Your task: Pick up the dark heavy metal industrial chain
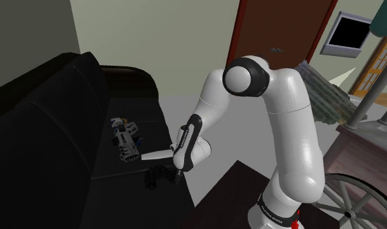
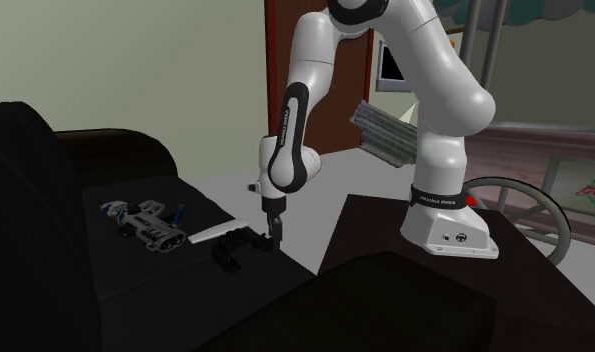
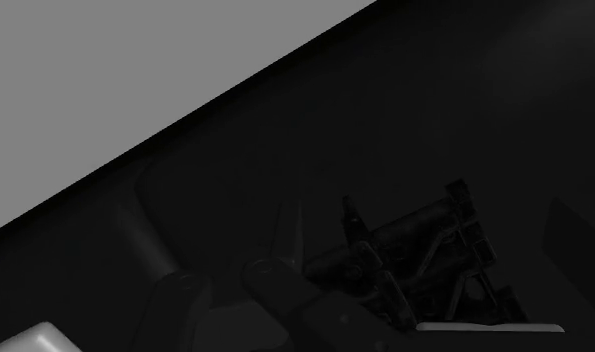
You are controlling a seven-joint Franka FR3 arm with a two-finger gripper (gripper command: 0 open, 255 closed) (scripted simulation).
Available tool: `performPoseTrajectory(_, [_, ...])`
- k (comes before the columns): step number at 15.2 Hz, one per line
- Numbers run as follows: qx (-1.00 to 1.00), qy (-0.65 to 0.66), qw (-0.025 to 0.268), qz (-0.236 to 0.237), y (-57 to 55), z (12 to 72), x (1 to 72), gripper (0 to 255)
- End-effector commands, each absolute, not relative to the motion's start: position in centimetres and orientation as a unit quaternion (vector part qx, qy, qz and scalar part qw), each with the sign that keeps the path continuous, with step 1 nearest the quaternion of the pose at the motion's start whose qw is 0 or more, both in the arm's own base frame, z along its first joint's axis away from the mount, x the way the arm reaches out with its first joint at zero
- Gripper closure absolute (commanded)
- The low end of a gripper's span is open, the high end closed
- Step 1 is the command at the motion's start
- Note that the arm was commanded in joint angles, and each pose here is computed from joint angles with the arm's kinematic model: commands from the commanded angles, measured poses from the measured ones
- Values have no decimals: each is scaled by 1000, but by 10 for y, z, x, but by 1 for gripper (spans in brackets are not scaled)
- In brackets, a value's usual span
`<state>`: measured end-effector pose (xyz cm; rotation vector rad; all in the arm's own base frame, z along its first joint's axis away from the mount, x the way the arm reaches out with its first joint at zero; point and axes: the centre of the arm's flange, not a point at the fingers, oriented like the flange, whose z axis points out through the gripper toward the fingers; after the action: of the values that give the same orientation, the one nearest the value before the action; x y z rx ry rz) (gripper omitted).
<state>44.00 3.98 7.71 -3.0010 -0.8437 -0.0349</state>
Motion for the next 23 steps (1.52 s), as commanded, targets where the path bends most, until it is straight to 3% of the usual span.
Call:
performPoseTrajectory(1, [-963,-271,12,-11,40,67,440,0])
performPoseTrajectory(3, [-963,-271,12,-11,40,63,440,0])
performPoseTrajectory(4, [-963,-271,12,-11,40,63,440,255])
performPoseTrajectory(13, [-963,-271,12,-11,40,63,440,255])
performPoseTrajectory(23, [-963,-271,12,-11,40,116,440,255])
